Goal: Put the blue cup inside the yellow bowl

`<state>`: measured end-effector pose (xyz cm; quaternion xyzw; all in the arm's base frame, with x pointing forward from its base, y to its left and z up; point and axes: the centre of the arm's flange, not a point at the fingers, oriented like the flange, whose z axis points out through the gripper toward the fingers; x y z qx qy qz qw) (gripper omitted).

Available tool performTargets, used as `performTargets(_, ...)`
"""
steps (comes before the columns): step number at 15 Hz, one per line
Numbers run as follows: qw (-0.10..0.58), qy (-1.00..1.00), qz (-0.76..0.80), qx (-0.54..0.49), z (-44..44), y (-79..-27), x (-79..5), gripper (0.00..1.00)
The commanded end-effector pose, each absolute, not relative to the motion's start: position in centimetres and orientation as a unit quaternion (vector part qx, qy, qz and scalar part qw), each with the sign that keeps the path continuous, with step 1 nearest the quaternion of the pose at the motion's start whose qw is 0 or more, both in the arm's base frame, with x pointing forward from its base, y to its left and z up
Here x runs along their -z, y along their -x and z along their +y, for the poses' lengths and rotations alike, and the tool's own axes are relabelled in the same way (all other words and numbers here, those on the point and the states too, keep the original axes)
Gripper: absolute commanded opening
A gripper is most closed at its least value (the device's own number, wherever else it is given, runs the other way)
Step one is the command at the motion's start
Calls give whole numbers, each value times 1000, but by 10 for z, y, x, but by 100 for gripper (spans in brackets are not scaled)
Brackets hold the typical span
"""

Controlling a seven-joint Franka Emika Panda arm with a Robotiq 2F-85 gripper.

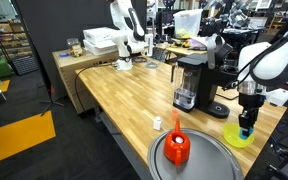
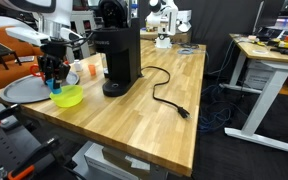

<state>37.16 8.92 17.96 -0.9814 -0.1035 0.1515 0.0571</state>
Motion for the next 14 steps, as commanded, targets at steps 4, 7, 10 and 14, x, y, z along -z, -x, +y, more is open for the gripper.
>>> performTargets(4, 80, 983, -69, -148, 86, -396, -172, 18)
performTargets(7, 85, 984, -50, -148, 82, -404, -170, 18)
performTargets(10, 89, 984, -40, -148, 78, -408, -167, 18)
performTargets(14, 89, 984, -36, -149, 76, -407, -167, 19)
